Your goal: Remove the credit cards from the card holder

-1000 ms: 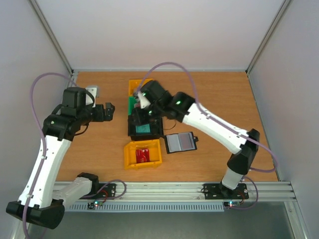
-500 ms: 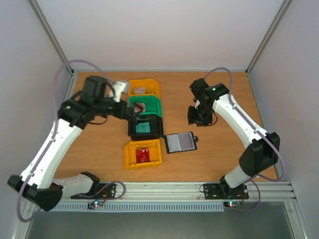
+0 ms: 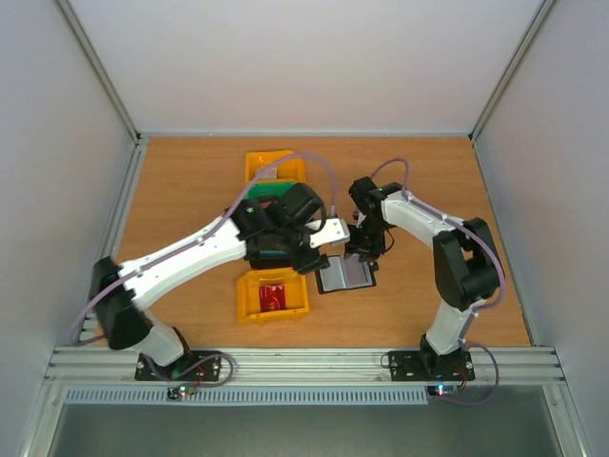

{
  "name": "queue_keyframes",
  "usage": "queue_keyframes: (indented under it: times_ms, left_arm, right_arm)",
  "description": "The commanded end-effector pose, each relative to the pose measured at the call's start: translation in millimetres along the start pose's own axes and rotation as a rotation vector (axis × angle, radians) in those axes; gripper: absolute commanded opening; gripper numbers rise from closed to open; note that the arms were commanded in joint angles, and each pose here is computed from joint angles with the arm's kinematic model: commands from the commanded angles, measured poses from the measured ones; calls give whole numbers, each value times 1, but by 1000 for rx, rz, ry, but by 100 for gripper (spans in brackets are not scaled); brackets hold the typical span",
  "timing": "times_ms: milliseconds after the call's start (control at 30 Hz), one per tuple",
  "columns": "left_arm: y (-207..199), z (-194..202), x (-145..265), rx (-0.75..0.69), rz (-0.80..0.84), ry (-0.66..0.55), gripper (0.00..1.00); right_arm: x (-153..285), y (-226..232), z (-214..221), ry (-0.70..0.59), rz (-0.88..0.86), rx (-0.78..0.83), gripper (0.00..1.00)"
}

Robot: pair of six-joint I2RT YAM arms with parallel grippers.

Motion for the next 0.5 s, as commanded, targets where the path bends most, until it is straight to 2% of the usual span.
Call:
queue_keyframes:
  times_ms: [0, 33, 67, 167, 267, 467]
  left_arm:
    - [42, -15, -25, -195, -185, 115, 59]
    - [46, -16, -23, -102, -147, 116, 58]
    - [49, -16, -21, 58, -107, 93, 58]
    - [45, -9, -20, 300, -35, 30, 63]
    - [43, -6, -20, 426, -31, 28, 64]
    - [50, 0, -15, 457, -83, 29, 66]
  right_arm:
    - [-28, -6, -15, 11, 15, 7, 41]
    - [-33, -9, -15, 23, 35, 4, 41]
    - [-35, -12, -15, 27, 57, 2, 42]
    - [-37, -19, -9, 29, 101, 1, 44]
    - [-24, -20, -4, 34, 127, 60, 45]
    - [25, -27, 5, -23, 173, 87, 48]
Point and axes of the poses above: each gripper's point midway between its finger pads, its own x axis back along the fingers, its own y axis along the line the jaws close on, z = x × y, the point moved 8 cm from there along x, back along the fingers, and after that the axes turned 1 degree about x, right-handed, at the moved point
